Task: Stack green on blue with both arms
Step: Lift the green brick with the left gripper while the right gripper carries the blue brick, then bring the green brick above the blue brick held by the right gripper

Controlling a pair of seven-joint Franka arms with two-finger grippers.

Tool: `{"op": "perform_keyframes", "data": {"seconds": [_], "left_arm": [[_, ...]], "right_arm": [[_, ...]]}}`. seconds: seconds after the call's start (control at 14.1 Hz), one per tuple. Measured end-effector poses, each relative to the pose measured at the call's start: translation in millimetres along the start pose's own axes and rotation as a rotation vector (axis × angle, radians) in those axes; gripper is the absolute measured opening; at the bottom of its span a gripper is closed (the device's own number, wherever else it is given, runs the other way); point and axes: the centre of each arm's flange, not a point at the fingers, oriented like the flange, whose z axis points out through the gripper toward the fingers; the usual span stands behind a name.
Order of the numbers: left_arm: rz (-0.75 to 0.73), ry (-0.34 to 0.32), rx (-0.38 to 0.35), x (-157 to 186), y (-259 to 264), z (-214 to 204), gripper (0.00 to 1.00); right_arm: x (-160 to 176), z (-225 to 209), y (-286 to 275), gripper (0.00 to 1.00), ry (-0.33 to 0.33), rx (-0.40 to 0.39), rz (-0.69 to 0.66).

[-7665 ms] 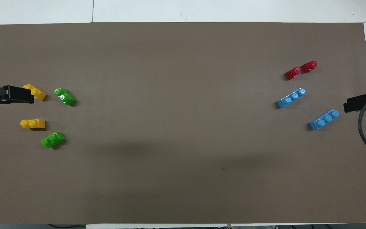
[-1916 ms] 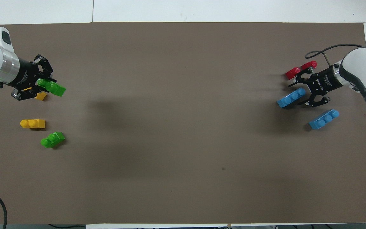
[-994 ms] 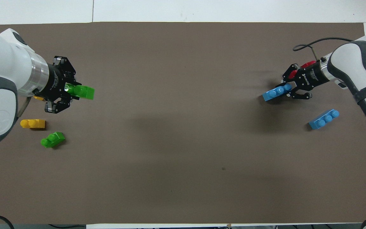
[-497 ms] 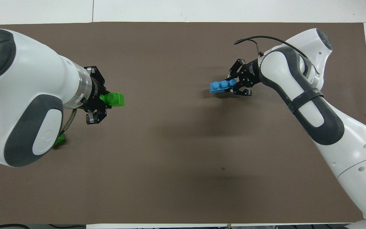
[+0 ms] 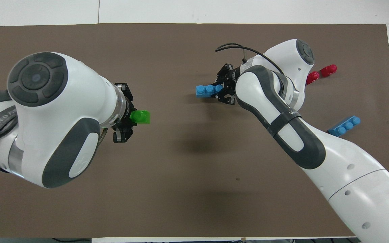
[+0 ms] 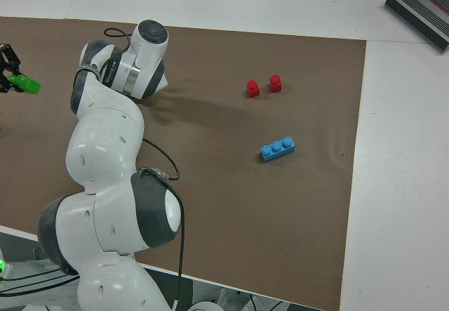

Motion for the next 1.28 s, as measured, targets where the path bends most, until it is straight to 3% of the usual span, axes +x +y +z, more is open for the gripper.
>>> {"op": "perform_keyframes", "data": {"seconds": [0.28, 0.99, 1.28], "left_arm": [[-0.024, -0.008, 0.015, -22, 10, 29, 0.34], [-0.179, -0.003, 0.035, -80, 57, 115, 0.34], [-0.222, 0.004, 0.033, -88, 75, 139, 0.34]], "right_arm": [[-13, 37, 24, 0.35, 0.014, 0.039, -0.004], [-13, 36, 30, 0.35, 0.017, 0.040, -0.024], [-12, 36, 30, 0.35, 0.016, 0.040, -0.022]]}}
